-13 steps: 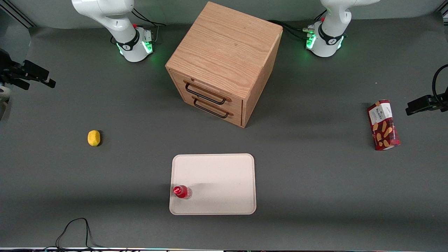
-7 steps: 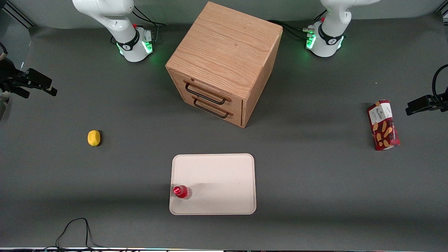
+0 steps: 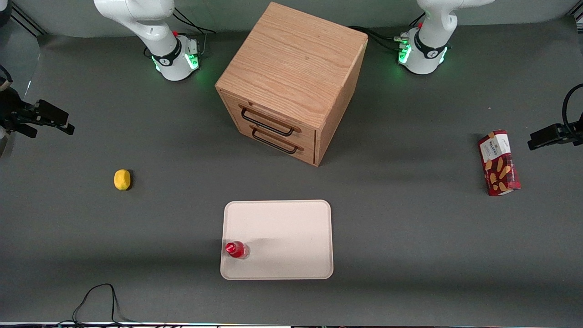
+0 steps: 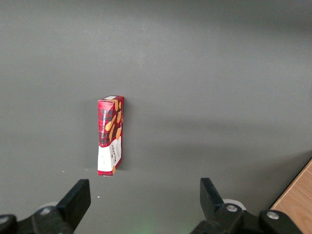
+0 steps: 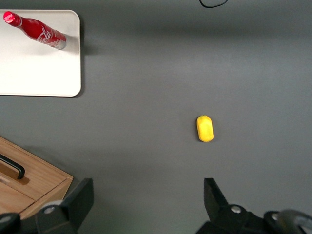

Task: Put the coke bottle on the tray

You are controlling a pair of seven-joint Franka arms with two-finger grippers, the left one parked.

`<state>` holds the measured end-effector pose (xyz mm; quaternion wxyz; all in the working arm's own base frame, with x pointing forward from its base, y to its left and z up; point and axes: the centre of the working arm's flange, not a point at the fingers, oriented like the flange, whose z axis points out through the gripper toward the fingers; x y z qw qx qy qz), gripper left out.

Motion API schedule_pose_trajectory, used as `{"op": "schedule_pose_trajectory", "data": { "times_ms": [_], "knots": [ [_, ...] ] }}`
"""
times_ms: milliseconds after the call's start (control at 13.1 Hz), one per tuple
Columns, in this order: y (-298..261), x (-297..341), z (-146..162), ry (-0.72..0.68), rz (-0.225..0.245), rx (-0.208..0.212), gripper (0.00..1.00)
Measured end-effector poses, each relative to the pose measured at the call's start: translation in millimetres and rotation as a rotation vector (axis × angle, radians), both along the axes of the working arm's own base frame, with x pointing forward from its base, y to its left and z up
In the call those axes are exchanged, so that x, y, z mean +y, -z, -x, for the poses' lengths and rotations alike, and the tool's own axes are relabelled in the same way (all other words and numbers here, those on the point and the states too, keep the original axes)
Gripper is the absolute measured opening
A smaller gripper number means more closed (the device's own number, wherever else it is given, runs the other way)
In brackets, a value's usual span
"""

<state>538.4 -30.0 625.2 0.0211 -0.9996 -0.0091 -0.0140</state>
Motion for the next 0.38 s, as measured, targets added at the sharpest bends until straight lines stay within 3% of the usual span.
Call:
{"op": "schedule_pose_trajectory", "data": {
  "times_ms": [380],
  "knots": [
    [0.9,0.2,-0.7,-0.008,0.034,0.004,1.0]
  ]
}}
